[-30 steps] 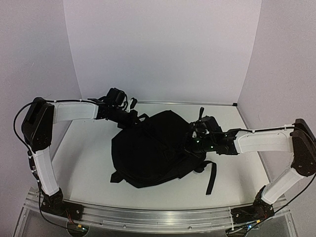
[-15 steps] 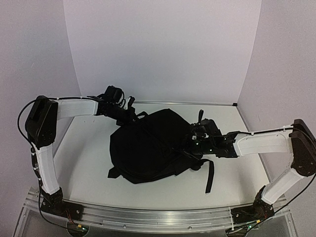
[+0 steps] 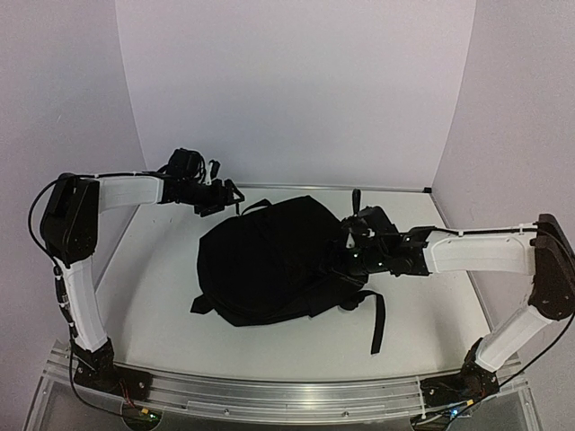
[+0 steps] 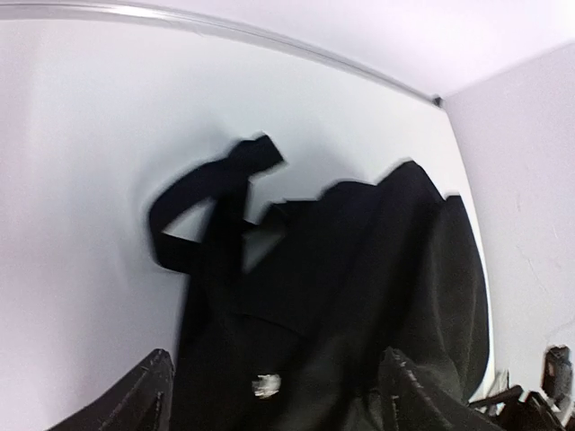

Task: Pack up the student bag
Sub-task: Zip the student bag at the center of the board, then reset both arms

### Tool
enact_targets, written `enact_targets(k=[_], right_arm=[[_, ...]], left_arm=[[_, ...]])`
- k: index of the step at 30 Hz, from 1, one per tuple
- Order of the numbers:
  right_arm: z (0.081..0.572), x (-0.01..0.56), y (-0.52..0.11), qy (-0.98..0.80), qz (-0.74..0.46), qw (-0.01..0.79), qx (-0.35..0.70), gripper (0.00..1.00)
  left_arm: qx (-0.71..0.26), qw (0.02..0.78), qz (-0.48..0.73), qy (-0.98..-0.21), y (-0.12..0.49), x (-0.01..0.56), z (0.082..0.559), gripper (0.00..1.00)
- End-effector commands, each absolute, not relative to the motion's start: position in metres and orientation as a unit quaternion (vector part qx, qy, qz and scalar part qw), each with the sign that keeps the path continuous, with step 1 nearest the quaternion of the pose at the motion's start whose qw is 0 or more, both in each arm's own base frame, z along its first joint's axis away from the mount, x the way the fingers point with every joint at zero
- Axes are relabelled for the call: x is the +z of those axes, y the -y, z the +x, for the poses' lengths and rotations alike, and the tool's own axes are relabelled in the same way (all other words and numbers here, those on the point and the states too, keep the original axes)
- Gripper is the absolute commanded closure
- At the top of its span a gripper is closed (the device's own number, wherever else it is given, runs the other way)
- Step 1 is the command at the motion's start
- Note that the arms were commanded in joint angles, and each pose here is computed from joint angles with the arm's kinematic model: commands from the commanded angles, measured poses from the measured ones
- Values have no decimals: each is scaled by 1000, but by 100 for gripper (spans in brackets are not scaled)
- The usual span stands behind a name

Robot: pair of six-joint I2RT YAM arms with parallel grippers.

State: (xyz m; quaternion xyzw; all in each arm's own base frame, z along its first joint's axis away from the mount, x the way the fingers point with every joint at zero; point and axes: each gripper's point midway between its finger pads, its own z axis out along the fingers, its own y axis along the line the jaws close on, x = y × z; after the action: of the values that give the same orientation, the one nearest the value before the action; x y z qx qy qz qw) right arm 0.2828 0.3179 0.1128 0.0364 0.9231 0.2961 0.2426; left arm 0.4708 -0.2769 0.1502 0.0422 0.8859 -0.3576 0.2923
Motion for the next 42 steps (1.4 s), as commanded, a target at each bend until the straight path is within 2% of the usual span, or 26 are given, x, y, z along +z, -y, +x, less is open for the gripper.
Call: enact_targets(k=[1,4,6,8,13,19,22,26,31,35,38,42], right_arm=[[306,167,-321,-903,3,311,296,14],[323,183,-313,-897,-6,338,284,5],[338,189,-299,-895,-7,360,265,2],[352,192,-280,-894,-2,381,236,2],[386,194,-207,-893,46,405,192,2],[405,194,-109,-885,119,424,153,2],[404,201,-68,-875,146,445,125,2],[394,237,-34,-839,169,511,75,2],[369,294,-11,-767,181,614,53,2],[343,321,1,-706,179,684,47,2],[329,317,8,-690,179,700,29,2],[315,307,15,-679,179,712,15,2]], left_arm=[[-352,363,27,-862,254,199,476,13],[-341,363,7,-867,234,197,472,7],[-331,362,-19,-871,212,193,471,4],[-312,360,-60,-877,184,184,469,1],[-278,359,-166,-875,103,169,455,0],[-247,368,-261,-858,12,161,426,0],[-209,382,-277,-857,-15,169,408,0],[-149,422,-266,-854,-31,203,387,0],[-96,500,-214,-834,-39,271,354,0],[-52,539,-173,-823,-43,302,327,0],[-28,553,-152,-819,-43,306,309,0],[-4,553,-165,-817,-50,284,291,0]])
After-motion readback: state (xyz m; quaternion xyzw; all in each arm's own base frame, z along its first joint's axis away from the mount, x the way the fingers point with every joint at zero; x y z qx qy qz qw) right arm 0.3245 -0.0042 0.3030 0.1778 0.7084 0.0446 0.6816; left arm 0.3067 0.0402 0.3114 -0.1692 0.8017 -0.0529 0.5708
